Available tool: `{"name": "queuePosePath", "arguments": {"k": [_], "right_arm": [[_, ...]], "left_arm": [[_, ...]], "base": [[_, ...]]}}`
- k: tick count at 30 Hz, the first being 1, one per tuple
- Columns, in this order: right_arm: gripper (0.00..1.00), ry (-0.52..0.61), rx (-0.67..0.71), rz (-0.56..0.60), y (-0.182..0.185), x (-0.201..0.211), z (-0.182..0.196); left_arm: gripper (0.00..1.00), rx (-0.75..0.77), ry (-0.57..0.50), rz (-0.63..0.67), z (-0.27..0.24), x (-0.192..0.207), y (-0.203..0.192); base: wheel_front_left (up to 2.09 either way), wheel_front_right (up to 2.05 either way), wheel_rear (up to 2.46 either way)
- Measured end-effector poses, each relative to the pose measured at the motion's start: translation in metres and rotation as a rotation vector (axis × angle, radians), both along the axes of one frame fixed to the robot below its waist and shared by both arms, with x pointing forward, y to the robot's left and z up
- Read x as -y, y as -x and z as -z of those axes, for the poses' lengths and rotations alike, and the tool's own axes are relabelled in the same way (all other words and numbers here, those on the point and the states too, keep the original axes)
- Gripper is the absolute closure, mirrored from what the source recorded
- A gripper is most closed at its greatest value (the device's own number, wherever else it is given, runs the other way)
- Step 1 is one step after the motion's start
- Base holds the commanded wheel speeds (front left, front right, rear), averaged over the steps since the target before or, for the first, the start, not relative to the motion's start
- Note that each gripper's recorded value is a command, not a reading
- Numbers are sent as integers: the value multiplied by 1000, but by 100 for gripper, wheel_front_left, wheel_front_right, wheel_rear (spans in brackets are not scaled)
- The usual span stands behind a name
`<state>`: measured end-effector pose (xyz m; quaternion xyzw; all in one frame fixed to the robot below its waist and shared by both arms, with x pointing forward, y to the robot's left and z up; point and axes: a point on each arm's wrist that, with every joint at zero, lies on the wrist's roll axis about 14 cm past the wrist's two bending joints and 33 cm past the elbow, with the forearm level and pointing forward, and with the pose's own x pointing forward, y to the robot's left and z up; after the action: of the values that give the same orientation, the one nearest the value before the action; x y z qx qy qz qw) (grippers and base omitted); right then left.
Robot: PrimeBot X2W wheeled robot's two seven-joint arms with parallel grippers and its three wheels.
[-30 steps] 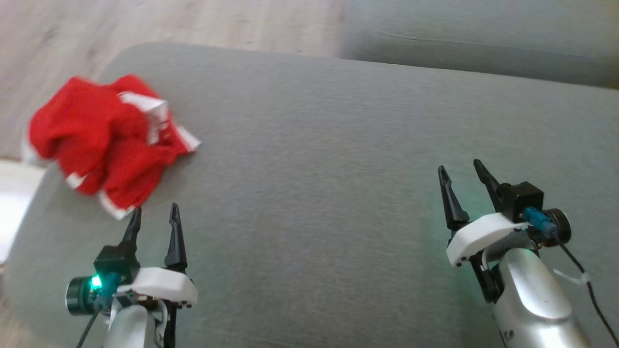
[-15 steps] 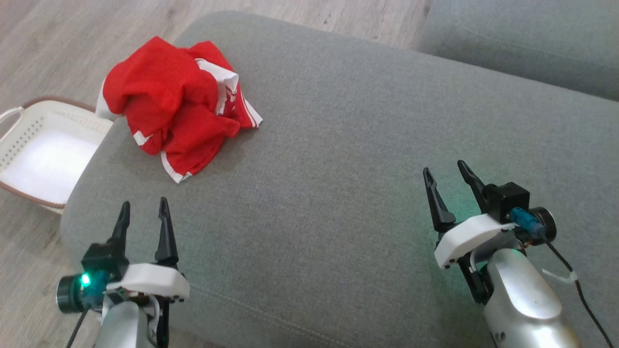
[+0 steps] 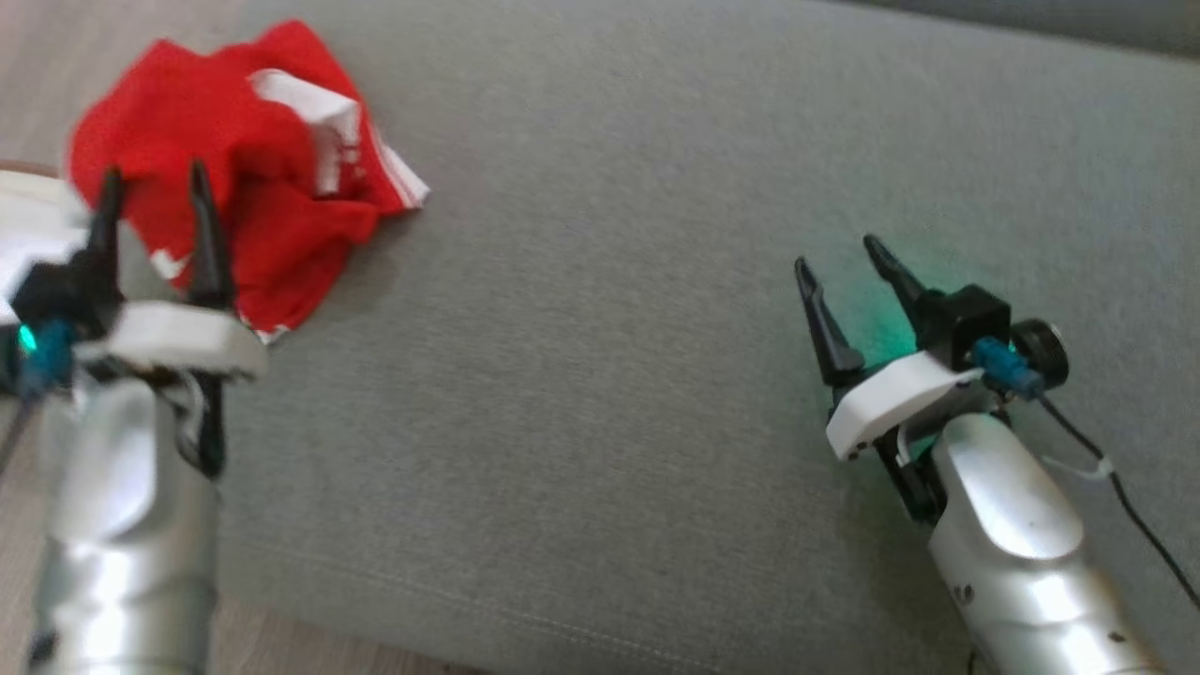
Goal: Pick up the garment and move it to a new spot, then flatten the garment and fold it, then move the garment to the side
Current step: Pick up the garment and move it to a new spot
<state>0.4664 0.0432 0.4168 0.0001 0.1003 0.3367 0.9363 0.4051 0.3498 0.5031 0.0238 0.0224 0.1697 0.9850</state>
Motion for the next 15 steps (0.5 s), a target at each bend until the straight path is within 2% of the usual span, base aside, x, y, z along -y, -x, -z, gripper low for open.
{"name": "queuePosePath", "arguments": {"k": [9, 15], "right_arm": [[0, 11, -20, 86, -22, 40, 21], [0, 23, -38, 139, -27, 64, 34]], "left_arm": [[0, -118, -26, 75, 26, 2, -70], [0, -315, -36, 3, 76, -10, -78]], "base": [[0, 0, 0], [0, 0, 0]]}}
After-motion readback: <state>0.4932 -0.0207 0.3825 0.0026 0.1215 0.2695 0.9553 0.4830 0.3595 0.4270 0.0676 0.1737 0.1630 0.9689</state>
